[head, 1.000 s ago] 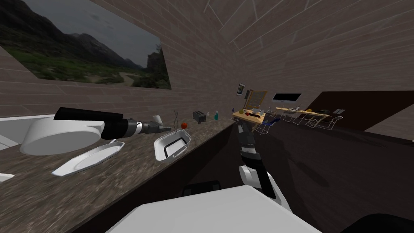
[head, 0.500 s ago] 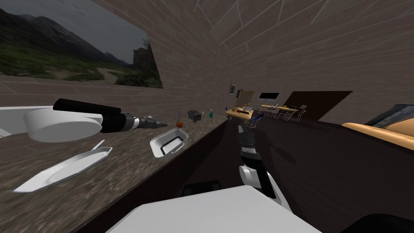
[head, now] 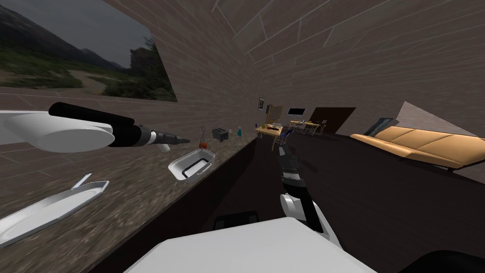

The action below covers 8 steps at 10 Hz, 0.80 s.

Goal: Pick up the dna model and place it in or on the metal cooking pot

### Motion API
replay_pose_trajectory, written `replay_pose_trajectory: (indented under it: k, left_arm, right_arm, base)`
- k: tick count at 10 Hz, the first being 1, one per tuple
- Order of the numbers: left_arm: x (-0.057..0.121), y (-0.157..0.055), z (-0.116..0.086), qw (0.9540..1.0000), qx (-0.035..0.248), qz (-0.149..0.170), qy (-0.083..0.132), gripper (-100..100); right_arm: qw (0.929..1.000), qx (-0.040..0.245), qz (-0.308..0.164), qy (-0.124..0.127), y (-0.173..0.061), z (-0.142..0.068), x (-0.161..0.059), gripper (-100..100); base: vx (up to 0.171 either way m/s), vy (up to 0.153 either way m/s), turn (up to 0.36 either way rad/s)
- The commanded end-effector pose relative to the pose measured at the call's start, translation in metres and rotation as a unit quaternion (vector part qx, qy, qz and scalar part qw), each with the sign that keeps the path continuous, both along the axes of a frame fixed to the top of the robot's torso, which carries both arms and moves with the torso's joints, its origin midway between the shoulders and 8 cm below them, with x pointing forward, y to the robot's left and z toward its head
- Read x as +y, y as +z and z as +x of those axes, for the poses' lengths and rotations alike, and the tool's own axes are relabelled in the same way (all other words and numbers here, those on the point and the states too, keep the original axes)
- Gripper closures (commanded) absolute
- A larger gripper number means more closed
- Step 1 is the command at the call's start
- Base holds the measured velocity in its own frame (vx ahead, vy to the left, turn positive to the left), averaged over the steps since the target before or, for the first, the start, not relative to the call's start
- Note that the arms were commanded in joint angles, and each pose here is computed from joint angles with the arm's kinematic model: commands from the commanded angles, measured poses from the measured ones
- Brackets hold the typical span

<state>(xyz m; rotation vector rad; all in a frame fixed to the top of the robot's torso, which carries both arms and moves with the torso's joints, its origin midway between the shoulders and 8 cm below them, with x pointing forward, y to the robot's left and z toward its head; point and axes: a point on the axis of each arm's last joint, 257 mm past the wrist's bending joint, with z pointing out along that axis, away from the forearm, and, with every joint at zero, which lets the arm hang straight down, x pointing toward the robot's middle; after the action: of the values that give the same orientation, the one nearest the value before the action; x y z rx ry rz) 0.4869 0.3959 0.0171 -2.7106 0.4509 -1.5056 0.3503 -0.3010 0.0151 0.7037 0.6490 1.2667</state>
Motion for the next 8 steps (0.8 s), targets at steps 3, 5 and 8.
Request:
replay_pose_trajectory:
  k: [3,5,8]
  left_arm:
    - [0.0067,0.0038,0.0024,1.0,-0.001,-0.003,0.009,0]
    - [0.0066,0.0038,0.0024,1.0,-0.001,-0.003,0.009,0]
    - [0.0066,0.0038,0.0024,1.0,-0.001,-0.003,0.009,0]
  right_arm:
    - [1.0,0.0,0.0,0.0,-0.0001,-0.0001,-0.0001,0]
    - [1.0,0.0,0.0,0.0,-0.0001,-0.0001,-0.0001,0]
    - [1.0,0.0,0.0,0.0,-0.0001,-0.0001,-0.0001,0]
  base:
    - [-0.048,-0.003,-0.034]
    - [0.0,0.0,0.0]
    - [0.0,0.0,0.0]
